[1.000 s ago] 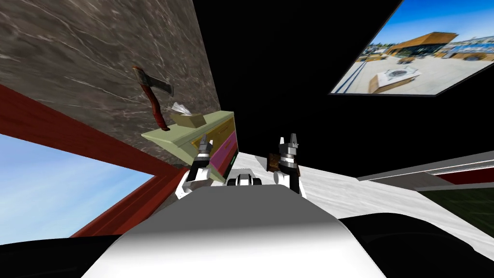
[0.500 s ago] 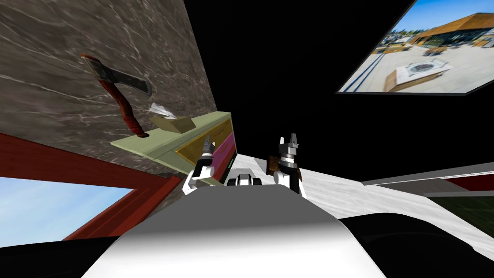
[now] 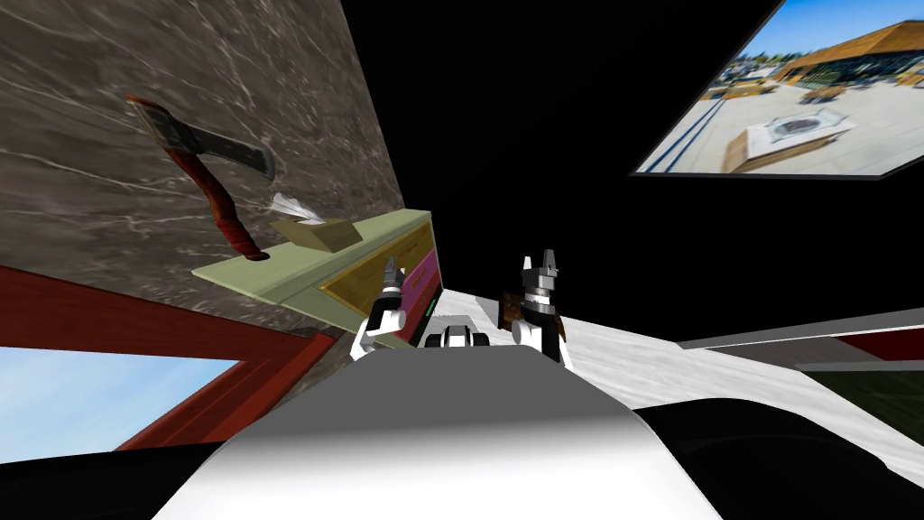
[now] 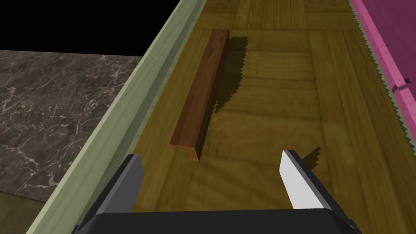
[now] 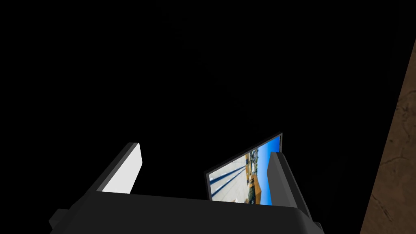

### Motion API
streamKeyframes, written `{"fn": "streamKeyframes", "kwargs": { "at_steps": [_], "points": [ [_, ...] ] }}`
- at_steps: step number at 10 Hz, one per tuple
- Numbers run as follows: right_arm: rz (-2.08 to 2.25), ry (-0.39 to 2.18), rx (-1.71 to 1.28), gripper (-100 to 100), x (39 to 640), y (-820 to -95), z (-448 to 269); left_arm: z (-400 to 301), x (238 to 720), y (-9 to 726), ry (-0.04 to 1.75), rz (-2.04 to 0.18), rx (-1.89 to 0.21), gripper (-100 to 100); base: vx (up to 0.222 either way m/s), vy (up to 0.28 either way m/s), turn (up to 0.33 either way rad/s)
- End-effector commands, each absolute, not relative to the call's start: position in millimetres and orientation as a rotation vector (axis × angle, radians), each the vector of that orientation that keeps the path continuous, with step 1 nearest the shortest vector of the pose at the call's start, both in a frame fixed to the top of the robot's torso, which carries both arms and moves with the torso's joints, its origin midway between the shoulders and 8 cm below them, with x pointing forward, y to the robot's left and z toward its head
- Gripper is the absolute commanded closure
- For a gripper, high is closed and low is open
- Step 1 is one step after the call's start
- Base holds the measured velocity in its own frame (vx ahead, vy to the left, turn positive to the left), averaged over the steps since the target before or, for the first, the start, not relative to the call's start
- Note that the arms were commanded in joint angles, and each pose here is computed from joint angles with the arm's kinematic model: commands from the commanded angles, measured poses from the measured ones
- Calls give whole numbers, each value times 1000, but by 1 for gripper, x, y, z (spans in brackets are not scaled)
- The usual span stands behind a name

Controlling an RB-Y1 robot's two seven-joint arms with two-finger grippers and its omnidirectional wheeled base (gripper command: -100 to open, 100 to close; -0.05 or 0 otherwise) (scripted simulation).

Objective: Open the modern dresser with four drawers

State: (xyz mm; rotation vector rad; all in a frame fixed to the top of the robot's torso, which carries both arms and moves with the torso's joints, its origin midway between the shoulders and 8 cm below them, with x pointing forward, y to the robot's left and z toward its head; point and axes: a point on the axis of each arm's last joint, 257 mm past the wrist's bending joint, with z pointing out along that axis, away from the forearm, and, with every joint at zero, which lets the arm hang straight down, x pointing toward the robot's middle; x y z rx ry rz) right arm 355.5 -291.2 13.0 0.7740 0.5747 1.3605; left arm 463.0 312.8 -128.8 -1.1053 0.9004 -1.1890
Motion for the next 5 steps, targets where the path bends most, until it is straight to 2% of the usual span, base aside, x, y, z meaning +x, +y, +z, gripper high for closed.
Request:
{"fn": "streamKeyframes", "kwargs": {
  "at_steps": [1, 2, 3, 5],
  "points": [
    [1360, 575, 774, 0, 356, -291, 13, -118, 462, 314, 898, -1186, -1106, -100, 97, 18, -18],
    [1360, 575, 774, 0, 355, -291, 13, -121, 462, 314, 898, -1188, -1104, -100, 45, 8, -2],
    [1360, 575, 774, 0, 356, -291, 13, -128, 463, 313, 900, -1189, -1105, 100, -53, -12, 28],
    [1361, 575, 774, 0, 356, -291, 13, -120, 462, 311, 897, -1190, -1102, 100, -30, -61, -3]
  ]
}}
